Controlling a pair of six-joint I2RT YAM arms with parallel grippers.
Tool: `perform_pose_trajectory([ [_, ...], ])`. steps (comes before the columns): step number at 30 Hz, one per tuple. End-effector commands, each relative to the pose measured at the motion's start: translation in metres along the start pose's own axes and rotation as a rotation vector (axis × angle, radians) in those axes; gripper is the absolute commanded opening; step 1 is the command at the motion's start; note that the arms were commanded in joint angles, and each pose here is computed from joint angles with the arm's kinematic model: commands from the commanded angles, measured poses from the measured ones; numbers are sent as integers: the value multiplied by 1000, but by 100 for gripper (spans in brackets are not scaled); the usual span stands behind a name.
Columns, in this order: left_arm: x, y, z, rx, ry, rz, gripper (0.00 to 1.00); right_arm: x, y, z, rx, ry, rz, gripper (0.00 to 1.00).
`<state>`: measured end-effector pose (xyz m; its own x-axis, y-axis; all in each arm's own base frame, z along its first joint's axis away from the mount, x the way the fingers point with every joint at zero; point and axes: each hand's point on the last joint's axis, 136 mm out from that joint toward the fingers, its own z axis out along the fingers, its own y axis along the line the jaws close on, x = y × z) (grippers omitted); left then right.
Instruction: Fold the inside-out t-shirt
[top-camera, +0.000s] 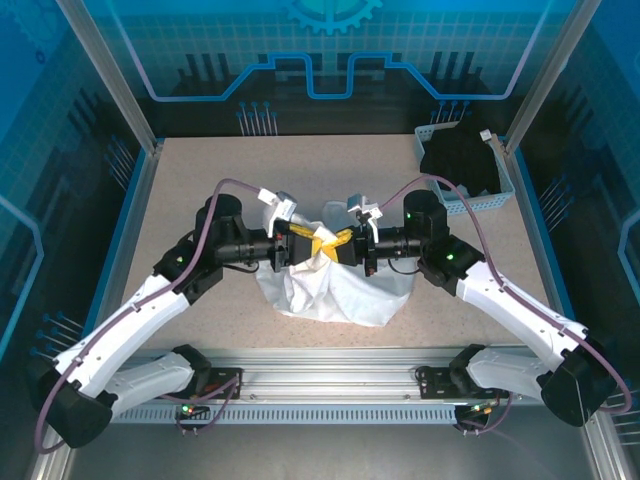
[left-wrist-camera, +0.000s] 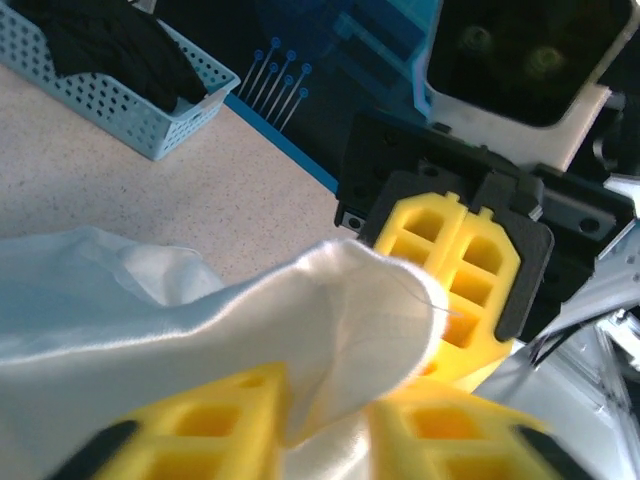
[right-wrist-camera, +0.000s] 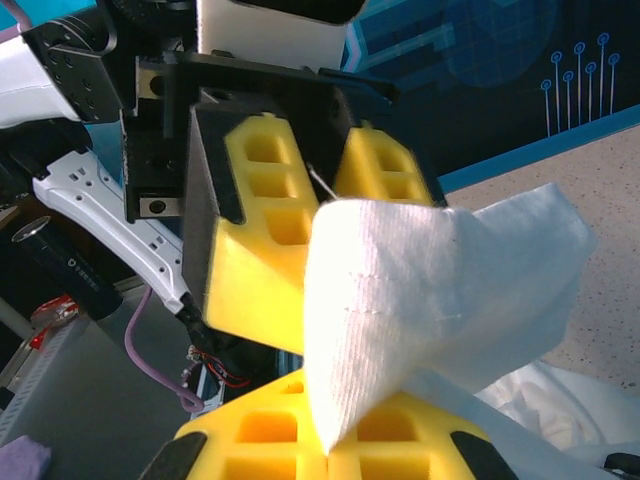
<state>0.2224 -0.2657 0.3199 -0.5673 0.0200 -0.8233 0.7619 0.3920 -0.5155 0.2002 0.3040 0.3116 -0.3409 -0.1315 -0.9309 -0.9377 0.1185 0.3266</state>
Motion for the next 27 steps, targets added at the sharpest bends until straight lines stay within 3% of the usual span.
perform_pose_trajectory([
  [1, -22, -27, -3, 87, -38, 52, 11, -13, -2, -8, 54, -14, -30, 0],
  [3, -26, -25, -4, 64, -38, 6, 0, -9, -39, -18, 303, 30, 42, 3],
  [5, -33, -17, -8, -12, -50, -71, 0, 3, -80, -42, 612, 115, 125, 13],
  [8, -36, 1, -12, -149, -56, -209, 0, 10, -90, -58, 822, 203, 59, 28],
  [13, -36, 13, -11, -239, -94, -312, 0, 5, -54, -38, 718, 159, -100, 41],
  [18, -40, 14, -9, -252, -122, -330, 0, 8, -5, -7, 425, 55, -155, 50],
  [23, -41, 8, -5, -230, -121, -322, 0, 8, -10, 12, 381, 2, -97, 55],
  [27, -41, 5, -5, -219, -121, -316, 0, -1, -18, 30, 369, -29, -54, 66],
])
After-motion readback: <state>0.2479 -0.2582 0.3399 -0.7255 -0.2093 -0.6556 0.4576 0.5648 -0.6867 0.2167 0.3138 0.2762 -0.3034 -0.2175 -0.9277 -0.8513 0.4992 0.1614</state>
